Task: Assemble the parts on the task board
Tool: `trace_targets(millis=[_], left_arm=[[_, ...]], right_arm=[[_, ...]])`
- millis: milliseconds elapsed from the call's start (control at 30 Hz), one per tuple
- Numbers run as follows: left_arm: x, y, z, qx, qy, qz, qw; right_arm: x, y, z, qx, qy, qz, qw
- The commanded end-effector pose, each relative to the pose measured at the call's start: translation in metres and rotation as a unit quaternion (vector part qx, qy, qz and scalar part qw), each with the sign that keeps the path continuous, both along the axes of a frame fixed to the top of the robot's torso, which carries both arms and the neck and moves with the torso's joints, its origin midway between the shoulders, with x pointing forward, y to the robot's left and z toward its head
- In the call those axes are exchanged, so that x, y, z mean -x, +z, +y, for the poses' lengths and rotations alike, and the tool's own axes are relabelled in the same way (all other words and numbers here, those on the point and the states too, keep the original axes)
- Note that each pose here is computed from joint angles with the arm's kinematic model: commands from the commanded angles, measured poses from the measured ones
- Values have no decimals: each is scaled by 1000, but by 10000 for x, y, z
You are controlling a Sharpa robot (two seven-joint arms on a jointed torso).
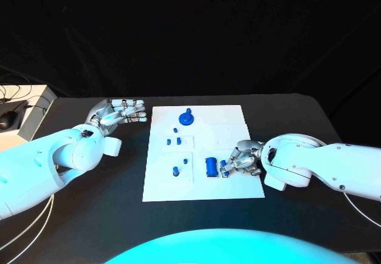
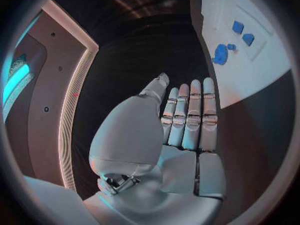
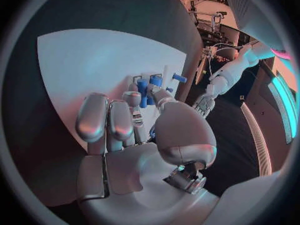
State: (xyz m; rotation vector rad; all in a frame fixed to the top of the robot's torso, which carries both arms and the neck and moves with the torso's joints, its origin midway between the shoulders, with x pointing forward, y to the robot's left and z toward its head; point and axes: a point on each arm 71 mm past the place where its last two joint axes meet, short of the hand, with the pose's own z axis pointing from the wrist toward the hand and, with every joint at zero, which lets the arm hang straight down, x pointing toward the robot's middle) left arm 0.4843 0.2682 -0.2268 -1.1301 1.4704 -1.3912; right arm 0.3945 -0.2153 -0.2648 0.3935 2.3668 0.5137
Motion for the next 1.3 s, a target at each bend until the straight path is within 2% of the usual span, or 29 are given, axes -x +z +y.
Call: trace_targets(millis=[33, 933, 1300], left_arm=[[7, 7, -21, 6, -9, -1, 1000], [10, 8, -6, 5, -8, 0, 1000], [10, 9, -1, 5, -8, 0, 1000]], right_arm=[[-1, -17, 14, 3, 5, 3, 1000], [35, -37, -13, 22, 21, 2, 1000], [6, -35, 4, 19, 13, -9, 1000]])
